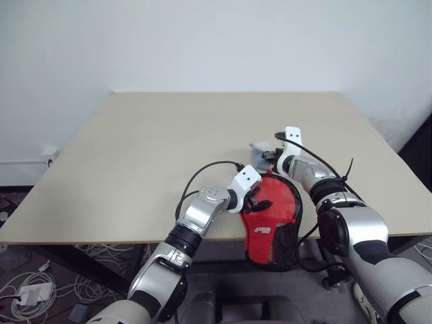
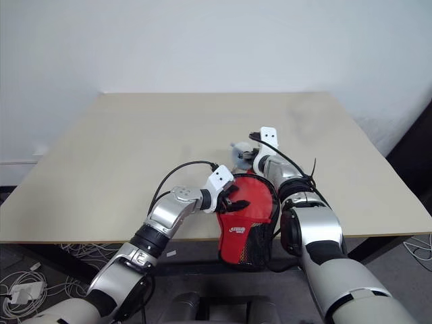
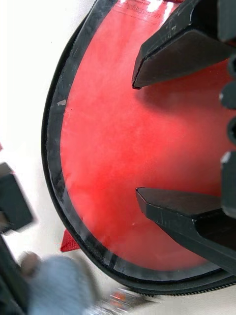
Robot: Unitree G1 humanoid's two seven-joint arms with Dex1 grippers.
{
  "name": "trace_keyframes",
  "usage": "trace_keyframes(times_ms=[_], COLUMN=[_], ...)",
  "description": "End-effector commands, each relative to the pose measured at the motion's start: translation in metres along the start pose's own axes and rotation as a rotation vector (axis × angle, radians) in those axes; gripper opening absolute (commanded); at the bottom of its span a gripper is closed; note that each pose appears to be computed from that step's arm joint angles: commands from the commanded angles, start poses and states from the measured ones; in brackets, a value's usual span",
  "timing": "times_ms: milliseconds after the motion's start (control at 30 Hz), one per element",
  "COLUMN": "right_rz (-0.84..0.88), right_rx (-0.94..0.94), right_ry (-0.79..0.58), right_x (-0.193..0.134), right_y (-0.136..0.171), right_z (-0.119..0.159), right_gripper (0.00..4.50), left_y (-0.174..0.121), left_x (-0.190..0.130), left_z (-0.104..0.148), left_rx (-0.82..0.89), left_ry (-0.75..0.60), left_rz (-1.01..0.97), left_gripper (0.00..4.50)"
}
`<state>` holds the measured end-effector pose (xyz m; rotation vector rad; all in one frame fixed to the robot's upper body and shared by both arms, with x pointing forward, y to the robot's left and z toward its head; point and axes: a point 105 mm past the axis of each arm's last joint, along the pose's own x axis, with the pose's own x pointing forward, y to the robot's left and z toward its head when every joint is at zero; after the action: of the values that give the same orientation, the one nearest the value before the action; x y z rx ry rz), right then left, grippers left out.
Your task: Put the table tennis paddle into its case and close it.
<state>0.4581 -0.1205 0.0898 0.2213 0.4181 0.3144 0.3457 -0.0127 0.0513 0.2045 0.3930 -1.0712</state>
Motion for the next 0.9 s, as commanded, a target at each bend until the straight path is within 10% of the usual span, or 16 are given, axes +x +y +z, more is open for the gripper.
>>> trace_keyframes(times_ms=[33, 900], right_rz=[-0.102, -0.217], right_rx=[0.006, -0.1], right_ry=[-0.123, 0.034], right_x=[-0.011, -0.162], right_y=[-0.027, -0.123], right_z=[0.031, 0.002], right_gripper=[0.03, 0.03], left_y=[-0.001, -0.007], left_x=[0.004, 0.024], left_z=[0.0, -0.009], left_rx=[0.001, 0.042], left_ry=[0.02, 0.134], left_rz=[-0.009, -0.101], left_gripper=[3.39, 3.39])
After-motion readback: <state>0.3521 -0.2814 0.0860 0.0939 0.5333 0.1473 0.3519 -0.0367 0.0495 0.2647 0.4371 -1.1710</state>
